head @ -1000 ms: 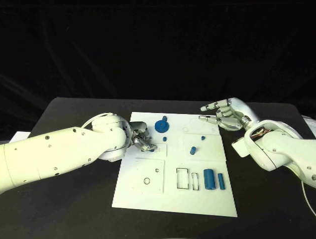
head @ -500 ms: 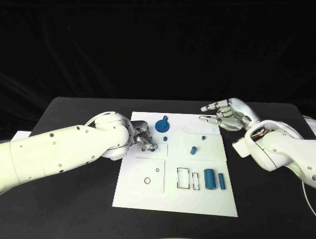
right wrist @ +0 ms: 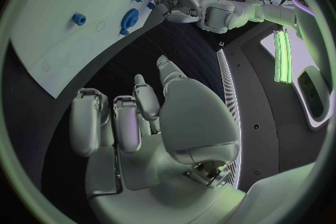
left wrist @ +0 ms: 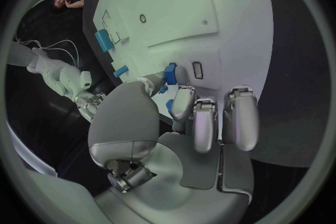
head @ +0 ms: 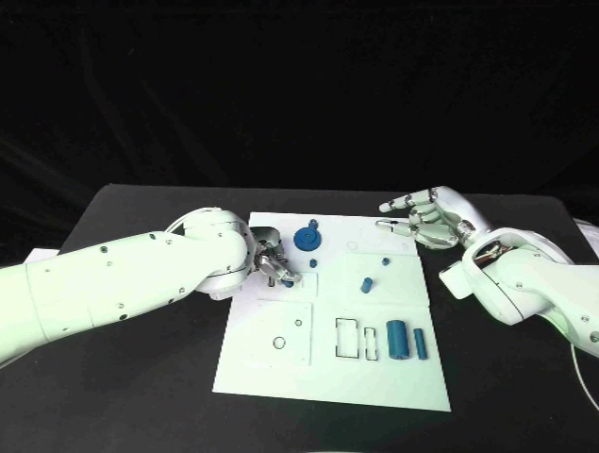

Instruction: Assemble the parts on the task board

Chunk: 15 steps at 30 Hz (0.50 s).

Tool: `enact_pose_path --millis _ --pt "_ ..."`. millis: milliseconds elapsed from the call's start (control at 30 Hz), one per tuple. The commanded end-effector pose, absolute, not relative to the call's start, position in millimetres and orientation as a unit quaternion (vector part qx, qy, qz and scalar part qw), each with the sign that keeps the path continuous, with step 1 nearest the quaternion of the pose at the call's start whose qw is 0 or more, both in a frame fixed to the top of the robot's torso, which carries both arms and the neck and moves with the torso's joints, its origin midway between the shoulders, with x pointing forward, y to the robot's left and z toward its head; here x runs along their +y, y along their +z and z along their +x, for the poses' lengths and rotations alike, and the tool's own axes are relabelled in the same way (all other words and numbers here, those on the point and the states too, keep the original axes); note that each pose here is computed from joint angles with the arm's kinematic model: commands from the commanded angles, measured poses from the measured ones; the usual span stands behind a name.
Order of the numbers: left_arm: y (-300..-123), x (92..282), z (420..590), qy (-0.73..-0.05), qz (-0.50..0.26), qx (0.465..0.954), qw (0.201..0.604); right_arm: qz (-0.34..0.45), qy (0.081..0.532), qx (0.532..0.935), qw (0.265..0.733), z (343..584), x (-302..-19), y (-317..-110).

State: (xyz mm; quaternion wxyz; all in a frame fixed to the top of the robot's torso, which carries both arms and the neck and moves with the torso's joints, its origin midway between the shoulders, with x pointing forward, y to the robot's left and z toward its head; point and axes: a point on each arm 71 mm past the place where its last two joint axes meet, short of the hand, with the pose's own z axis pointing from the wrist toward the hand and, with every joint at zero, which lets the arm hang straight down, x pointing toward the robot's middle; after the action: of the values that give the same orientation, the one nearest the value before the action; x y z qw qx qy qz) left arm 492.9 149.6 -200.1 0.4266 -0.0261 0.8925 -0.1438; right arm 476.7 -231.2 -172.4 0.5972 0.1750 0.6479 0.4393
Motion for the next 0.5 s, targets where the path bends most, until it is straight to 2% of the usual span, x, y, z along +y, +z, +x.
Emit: enact_pose_path --millis 33,500 --pt "-209.7 147.5 488.7 -0.137 -0.019 0.907 0.398 0.168 0.443 0.651 0.593 475.9 -229.2 -172.8" --pt "-208.1 147.3 492.1 -0.131 -0.016 0.906 0.402 0.168 0.442 0.651 0.594 475.6 -229.4 -172.6"
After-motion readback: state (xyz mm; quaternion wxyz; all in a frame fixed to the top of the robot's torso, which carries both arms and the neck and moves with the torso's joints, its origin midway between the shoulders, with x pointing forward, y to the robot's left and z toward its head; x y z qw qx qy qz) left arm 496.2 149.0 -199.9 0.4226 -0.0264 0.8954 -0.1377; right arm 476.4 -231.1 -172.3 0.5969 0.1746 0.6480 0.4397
